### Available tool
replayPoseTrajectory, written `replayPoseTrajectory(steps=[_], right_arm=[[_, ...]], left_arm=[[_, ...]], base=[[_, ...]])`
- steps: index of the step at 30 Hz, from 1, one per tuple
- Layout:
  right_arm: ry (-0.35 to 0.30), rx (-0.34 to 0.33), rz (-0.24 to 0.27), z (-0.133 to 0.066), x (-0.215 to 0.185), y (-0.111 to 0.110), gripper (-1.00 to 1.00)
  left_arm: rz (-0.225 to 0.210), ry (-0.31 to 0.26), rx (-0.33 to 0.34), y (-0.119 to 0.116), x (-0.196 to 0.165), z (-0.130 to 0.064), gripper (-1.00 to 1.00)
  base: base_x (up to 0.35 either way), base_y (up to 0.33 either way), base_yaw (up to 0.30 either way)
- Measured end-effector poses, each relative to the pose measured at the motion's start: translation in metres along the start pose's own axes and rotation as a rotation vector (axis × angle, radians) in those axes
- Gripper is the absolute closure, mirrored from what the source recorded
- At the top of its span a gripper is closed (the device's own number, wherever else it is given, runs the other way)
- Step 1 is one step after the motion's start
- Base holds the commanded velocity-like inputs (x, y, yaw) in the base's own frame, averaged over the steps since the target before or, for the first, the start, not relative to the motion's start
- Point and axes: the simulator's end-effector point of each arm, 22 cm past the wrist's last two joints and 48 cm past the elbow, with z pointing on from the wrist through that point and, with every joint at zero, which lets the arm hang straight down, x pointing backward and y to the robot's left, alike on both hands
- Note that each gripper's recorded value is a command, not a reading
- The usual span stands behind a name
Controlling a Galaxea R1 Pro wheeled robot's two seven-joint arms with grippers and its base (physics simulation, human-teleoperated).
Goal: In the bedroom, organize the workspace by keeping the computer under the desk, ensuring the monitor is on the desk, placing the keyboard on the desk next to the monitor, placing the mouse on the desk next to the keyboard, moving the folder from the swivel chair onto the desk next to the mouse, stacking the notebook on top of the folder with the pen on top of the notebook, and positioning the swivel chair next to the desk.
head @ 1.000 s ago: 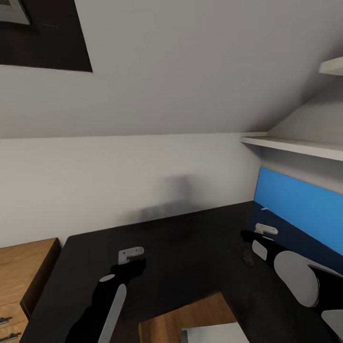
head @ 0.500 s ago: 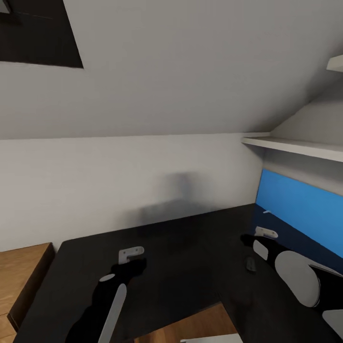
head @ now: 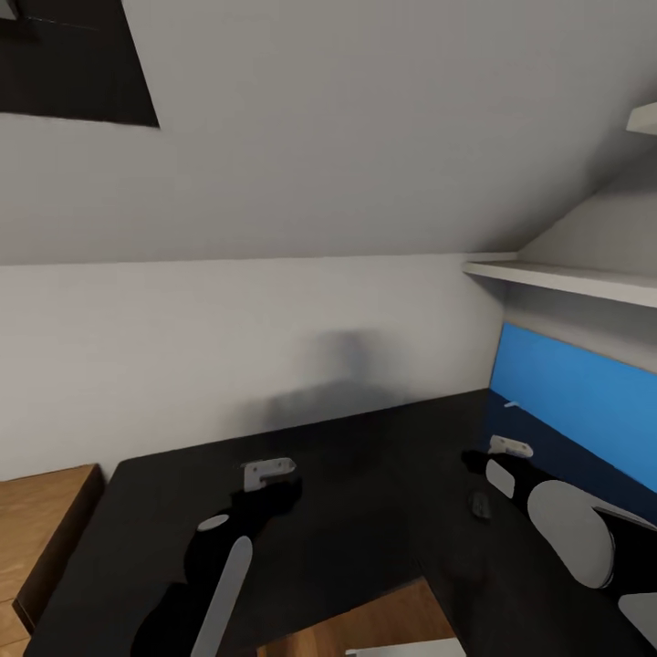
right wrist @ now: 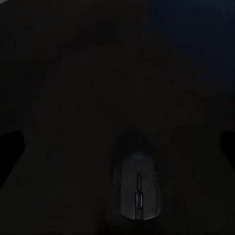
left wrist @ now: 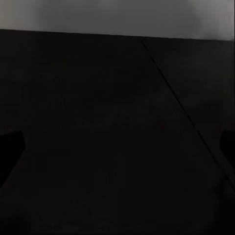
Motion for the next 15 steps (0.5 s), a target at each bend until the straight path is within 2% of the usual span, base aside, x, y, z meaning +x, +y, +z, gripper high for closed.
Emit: replayPoseTrajectory(steps=[7, 15], right_arm=[[-0.002, -0.001, 0.000, 0.006, 0.007, 0.000, -1.00], [-0.004, -0.003, 0.003, 0.014, 0.017, 0.000, -1.00]], left_arm=[[0.013, 0.035, 0.007, -0.001, 0.016, 0.005, -1.00], [0.009, 0.036, 0.002, 0.005, 0.026, 0.010, -1.00]], base=[[0.000, 0.000, 0.000], [0.000, 0.000, 0.000]])
